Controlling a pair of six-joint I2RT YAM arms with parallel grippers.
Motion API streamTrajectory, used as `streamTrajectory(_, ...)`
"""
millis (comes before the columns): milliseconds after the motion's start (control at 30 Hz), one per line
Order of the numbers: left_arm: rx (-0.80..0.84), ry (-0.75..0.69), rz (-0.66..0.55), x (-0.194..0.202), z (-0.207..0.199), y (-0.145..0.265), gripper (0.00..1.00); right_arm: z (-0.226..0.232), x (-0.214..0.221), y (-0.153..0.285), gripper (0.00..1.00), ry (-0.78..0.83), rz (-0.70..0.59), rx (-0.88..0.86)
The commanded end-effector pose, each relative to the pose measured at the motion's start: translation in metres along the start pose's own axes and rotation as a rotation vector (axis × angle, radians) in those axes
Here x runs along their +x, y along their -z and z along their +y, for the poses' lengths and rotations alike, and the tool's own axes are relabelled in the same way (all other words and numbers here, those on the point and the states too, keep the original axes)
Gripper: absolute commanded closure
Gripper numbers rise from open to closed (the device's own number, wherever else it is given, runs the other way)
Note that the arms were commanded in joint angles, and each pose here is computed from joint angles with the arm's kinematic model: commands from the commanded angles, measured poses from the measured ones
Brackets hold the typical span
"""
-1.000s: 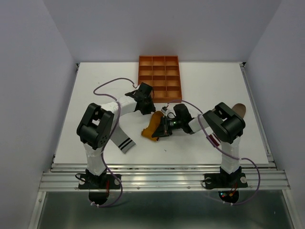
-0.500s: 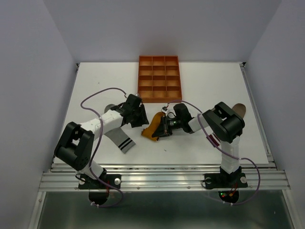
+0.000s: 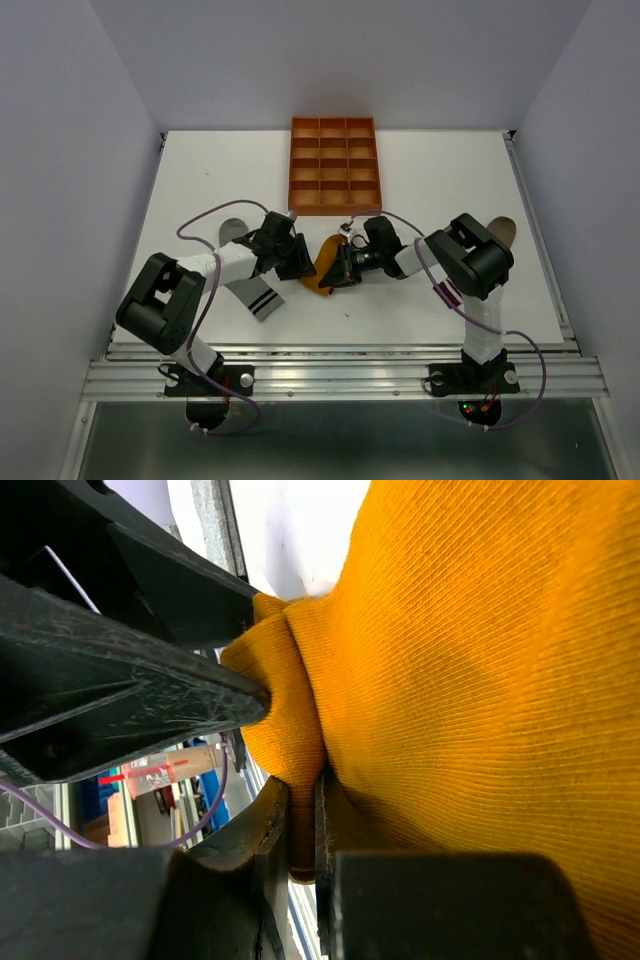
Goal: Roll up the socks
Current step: Roll the sock at the center of the board.
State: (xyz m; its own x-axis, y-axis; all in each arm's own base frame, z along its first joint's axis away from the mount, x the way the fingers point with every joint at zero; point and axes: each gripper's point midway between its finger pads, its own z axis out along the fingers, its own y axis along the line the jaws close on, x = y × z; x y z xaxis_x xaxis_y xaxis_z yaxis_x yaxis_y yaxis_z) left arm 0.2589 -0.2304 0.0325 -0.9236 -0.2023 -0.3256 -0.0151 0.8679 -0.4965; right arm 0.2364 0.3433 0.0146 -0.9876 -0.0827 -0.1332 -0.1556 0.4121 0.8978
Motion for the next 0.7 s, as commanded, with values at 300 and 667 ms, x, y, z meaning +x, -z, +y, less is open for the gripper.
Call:
streamTrajectory(300, -0.036, 0.028, 0.099, 0.03, 0.02, -0.018, 1.0, -0.108, 0.05, 0.014, 0.93, -0.141, 0.048, 0.407)
streamTrajectory(667, -0.319, -0.026, 0.129, 0.032, 0.052, -0.007, 1.0, -0.03, 0.008, 0.023, 0.5, 0.195, -0.053, 0.294)
